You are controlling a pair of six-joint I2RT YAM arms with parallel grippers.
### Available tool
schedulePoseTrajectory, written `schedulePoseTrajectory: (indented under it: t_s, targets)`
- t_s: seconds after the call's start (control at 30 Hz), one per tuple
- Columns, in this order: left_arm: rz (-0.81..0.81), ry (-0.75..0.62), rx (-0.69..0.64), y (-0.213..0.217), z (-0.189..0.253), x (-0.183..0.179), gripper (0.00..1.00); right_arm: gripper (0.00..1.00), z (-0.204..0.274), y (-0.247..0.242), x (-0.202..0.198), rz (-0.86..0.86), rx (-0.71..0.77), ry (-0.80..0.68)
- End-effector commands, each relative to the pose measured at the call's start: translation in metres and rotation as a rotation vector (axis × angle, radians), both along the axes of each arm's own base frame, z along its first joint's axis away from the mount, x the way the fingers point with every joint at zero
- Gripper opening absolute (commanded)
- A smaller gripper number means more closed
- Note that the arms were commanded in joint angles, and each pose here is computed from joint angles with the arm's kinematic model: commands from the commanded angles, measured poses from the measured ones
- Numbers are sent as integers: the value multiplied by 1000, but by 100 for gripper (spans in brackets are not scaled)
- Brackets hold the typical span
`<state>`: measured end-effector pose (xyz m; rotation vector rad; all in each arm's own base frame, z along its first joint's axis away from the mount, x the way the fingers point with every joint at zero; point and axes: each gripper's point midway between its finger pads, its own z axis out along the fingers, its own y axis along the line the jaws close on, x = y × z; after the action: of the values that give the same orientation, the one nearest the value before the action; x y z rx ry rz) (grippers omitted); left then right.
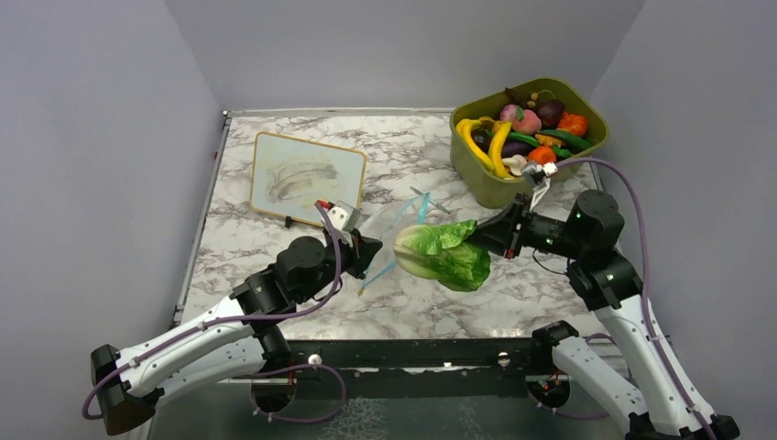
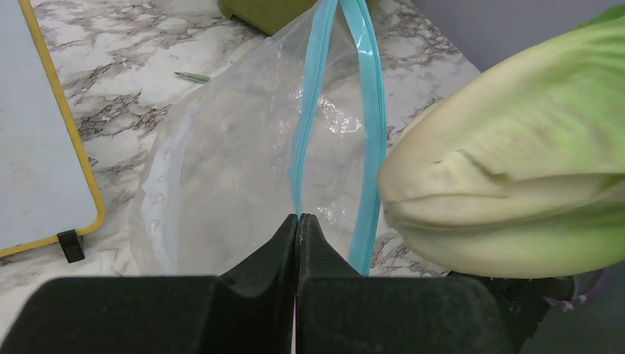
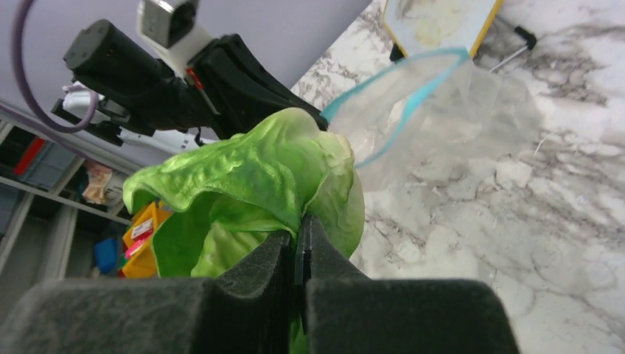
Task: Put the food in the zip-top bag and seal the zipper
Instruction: Place the fake vegetable in the zipper food storage bag.
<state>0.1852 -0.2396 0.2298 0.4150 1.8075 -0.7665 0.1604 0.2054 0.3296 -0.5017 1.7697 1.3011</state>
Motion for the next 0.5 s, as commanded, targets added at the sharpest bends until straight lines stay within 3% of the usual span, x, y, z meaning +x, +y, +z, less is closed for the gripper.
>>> schedulePoseTrajectory:
  t_s: [0.0,0.17,0.47]
  targets:
    - [-43,-19,-137,-9,31,-7,0,1,0,10,-5,67,82,28]
    - [-71,-18,-204,-12,38,-14,0,1,-26,11,8,26,87,109]
    - [-77,-5,-212,-15,29,-15,0,1,-42,10,14,-42,129,202]
